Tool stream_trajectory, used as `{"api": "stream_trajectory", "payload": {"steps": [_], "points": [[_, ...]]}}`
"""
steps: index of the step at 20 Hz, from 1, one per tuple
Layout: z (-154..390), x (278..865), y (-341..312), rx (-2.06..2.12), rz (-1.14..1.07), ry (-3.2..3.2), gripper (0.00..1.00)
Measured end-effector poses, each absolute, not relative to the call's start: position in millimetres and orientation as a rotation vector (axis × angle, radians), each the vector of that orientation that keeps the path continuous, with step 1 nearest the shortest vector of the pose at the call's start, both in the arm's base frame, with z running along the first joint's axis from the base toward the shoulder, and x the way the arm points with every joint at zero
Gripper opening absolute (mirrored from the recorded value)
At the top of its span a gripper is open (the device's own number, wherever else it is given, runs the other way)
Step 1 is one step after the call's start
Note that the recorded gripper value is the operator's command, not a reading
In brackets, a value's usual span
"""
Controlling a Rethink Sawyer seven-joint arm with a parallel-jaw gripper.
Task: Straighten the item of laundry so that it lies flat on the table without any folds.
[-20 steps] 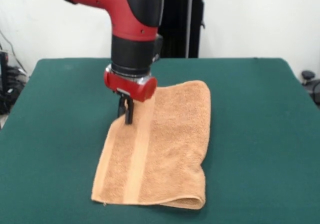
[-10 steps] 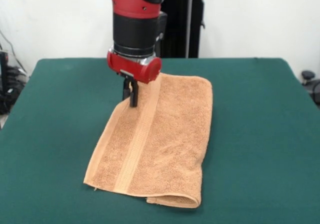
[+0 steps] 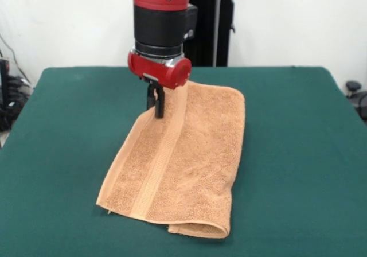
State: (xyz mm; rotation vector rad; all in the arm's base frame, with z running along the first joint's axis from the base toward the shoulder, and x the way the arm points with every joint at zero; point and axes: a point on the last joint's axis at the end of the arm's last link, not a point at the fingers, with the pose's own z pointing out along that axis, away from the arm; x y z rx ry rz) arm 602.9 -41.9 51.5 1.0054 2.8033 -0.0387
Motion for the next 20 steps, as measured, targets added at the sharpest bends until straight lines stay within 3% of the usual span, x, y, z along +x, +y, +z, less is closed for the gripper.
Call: {"api": "stream_trajectory", "payload": {"steps": [7, 20], "points": [[52.6, 608.3, -15.2, 1.035, 0.003, 2.803, 0.00], [62.2, 621.1, 93.7, 1.018, 0.094, 2.814, 0.00]]}}
